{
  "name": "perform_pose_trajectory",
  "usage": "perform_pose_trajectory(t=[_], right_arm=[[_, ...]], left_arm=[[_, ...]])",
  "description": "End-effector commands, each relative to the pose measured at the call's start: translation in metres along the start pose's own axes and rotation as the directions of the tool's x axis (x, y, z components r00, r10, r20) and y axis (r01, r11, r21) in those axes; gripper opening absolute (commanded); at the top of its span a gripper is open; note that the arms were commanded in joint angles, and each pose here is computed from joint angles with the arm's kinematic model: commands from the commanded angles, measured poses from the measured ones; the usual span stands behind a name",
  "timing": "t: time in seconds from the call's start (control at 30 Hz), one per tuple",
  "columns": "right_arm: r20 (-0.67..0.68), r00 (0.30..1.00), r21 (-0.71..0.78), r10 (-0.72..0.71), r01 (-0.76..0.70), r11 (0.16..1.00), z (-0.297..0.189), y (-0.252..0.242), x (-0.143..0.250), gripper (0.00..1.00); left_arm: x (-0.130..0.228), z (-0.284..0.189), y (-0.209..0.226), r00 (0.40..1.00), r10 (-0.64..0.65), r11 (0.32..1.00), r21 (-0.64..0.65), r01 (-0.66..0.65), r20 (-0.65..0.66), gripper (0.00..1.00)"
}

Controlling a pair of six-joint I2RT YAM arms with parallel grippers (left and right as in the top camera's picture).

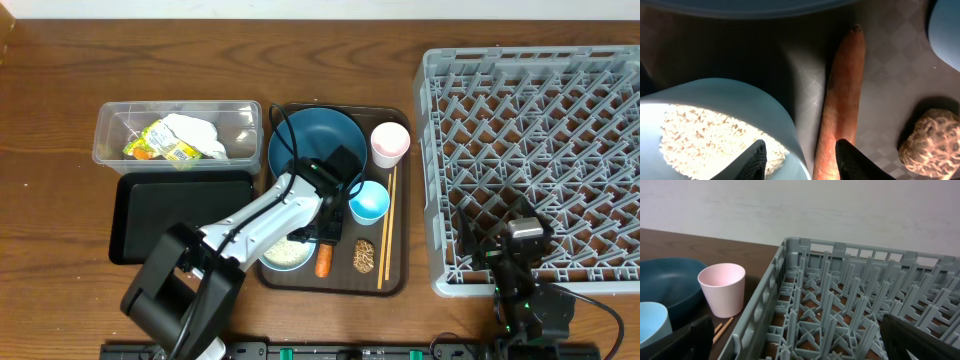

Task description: Sort waste into correct bins and load items into the dishwasher rack

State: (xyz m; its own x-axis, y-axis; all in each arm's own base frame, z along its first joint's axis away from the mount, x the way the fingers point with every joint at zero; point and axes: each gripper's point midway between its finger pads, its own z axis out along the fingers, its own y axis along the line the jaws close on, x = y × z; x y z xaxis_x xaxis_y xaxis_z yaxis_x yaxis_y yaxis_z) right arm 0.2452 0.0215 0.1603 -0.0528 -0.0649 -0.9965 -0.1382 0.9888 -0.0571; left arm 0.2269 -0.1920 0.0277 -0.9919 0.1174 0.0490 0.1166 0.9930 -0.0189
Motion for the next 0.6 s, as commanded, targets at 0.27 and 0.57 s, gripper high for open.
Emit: perform_pose_trajectory(t=[0.27,0.57], right_arm=[[-0.002,1.000,-0.009,-0.013,0.013,1.000,0.0000,0.0018,0.0008,0.99],[-0.002,1.000,-0.009,-0.013,0.013,1.000,0.0000,0.0018,0.0008,0.99]], left_arm=[[-0.0043,0.0062,0.0009,1.000,-0.001,1.000,-0.012,0.001,0.003,0.46],[-0.0046,0.0071,0.0008,1.000,-0.002,1.000,-0.010,0.002,0.005,0.45]])
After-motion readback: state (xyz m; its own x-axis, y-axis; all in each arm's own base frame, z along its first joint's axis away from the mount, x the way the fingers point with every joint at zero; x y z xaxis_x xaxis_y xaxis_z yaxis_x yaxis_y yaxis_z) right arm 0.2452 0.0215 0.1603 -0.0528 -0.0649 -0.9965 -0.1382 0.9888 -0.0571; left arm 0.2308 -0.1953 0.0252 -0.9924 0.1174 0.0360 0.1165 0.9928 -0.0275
